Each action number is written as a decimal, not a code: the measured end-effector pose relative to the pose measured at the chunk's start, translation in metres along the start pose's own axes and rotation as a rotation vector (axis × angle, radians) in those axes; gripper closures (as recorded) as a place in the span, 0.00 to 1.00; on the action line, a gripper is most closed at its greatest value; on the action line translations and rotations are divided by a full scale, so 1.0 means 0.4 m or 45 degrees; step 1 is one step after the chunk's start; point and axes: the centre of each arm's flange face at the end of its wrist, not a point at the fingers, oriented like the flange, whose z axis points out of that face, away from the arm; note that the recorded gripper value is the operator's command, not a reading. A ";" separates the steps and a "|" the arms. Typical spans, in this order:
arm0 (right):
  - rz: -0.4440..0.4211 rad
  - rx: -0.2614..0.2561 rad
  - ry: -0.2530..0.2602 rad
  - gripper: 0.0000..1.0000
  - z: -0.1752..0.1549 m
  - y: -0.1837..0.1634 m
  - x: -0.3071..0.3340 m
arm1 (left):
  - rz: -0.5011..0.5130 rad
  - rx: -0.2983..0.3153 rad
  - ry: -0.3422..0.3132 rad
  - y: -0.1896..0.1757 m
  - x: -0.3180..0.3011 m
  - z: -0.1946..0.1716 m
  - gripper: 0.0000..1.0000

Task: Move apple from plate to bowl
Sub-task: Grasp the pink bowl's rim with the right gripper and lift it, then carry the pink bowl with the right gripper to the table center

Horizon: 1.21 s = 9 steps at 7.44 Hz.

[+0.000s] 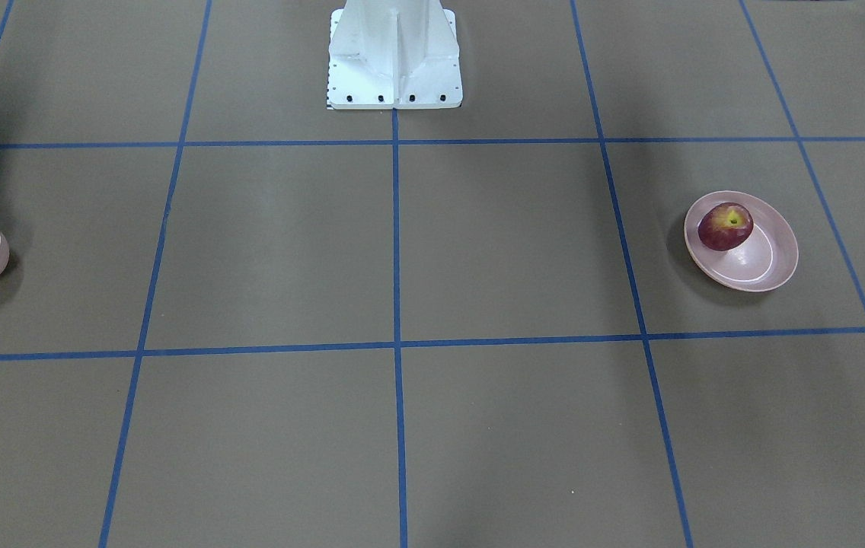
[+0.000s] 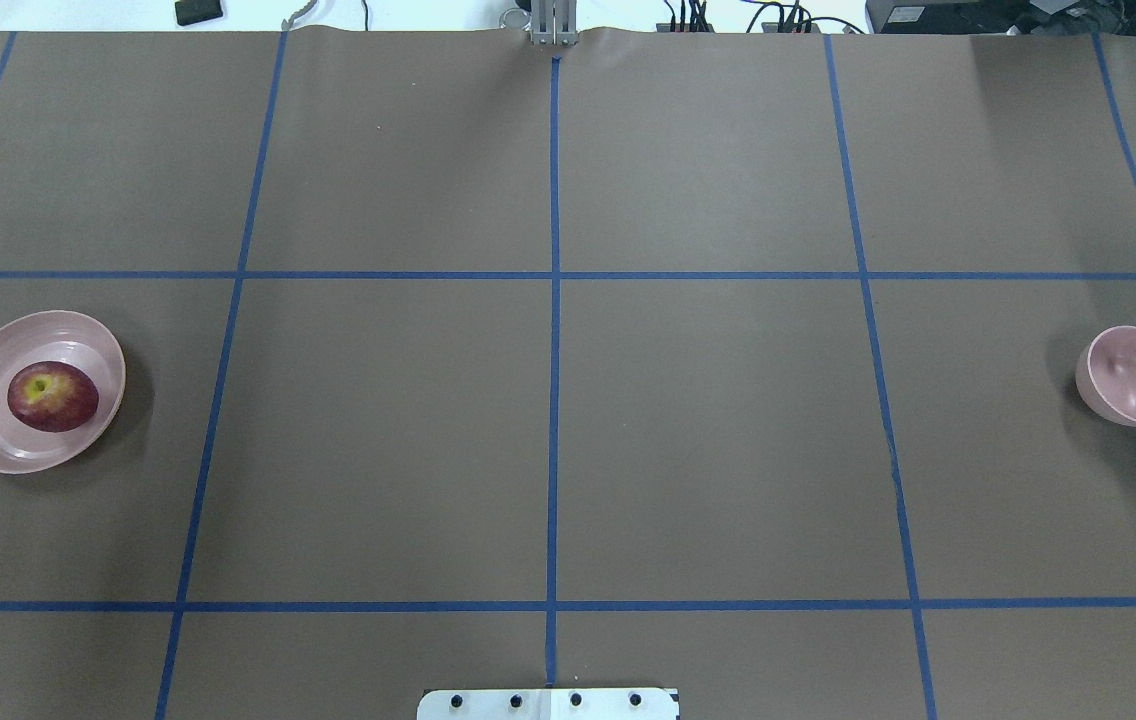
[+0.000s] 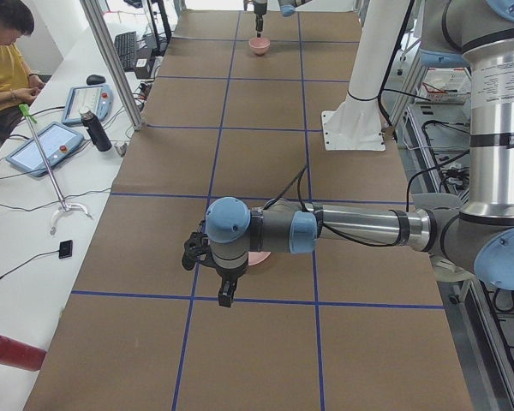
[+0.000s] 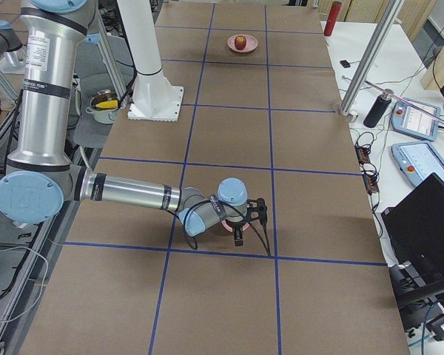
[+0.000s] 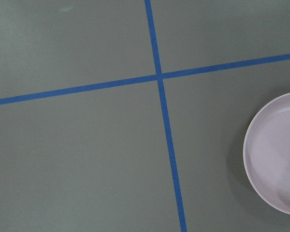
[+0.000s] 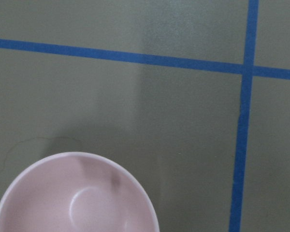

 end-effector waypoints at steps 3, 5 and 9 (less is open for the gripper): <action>-0.006 -0.029 -0.003 1.00 0.026 0.016 -0.011 | -0.003 -0.004 0.001 0.003 -0.003 0.004 0.02; -0.019 -0.020 -0.050 1.00 0.004 -0.013 -0.047 | -0.005 -0.007 0.001 0.004 -0.005 0.007 0.02; 0.144 0.014 -0.183 1.00 -0.231 -0.293 -0.340 | -0.006 -0.008 0.002 0.005 -0.005 0.008 0.02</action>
